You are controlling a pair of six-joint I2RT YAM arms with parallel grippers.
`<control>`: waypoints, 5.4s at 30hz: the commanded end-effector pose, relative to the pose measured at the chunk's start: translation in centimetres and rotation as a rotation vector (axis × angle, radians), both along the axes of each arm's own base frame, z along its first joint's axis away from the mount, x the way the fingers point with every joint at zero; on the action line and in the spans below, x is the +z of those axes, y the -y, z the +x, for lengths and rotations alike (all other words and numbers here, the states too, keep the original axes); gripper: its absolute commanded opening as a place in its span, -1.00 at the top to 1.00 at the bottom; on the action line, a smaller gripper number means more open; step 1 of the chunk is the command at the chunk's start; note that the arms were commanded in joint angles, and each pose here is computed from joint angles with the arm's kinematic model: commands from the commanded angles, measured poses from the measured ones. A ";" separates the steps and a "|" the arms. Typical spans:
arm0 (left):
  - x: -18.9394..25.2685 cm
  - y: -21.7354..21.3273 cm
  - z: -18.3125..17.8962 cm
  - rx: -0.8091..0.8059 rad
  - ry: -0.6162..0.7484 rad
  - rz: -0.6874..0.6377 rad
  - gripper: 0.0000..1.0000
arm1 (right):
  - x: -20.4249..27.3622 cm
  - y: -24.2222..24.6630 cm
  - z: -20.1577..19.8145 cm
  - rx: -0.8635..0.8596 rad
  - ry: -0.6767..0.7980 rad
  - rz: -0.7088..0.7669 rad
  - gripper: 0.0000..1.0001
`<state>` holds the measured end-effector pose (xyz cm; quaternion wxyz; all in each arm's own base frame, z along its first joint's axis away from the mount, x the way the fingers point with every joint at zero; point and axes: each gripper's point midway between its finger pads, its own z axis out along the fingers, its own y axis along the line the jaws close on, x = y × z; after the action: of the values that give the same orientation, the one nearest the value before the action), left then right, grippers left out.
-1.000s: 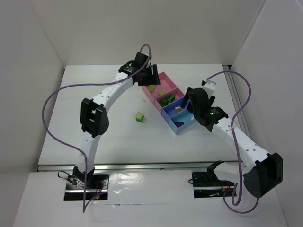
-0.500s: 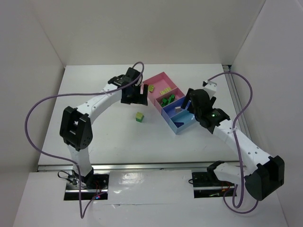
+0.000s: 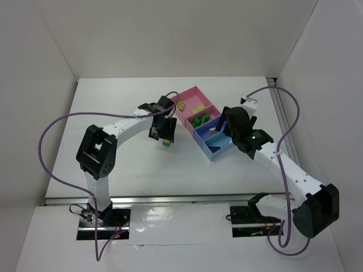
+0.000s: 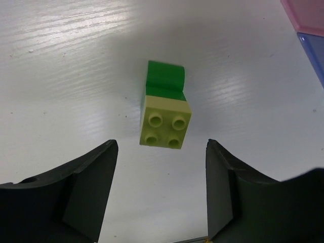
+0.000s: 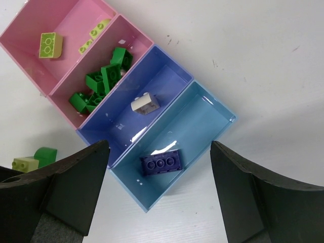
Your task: Sort the legos into containers by color
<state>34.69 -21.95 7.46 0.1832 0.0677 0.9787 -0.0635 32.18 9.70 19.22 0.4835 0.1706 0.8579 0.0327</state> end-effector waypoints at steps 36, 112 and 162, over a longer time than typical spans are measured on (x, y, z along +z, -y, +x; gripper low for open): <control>12.7 3.0 1.3 -0.221 0.127 -0.603 1.00 | 1.8 -8.2 0.1 0.463 0.054 0.132 -0.76; 18.3 3.0 -2.1 -0.572 0.112 -1.178 1.00 | -1.1 -9.1 9.0 0.351 -0.032 0.112 0.79; 19.9 2.5 -4.2 -0.740 0.142 -1.232 1.00 | 9.9 -20.3 -2.8 1.391 0.237 0.590 -0.91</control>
<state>31.61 -24.83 25.35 0.1858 0.2267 0.6971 -0.6543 29.88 29.59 26.12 0.3547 -0.2560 0.7129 0.5481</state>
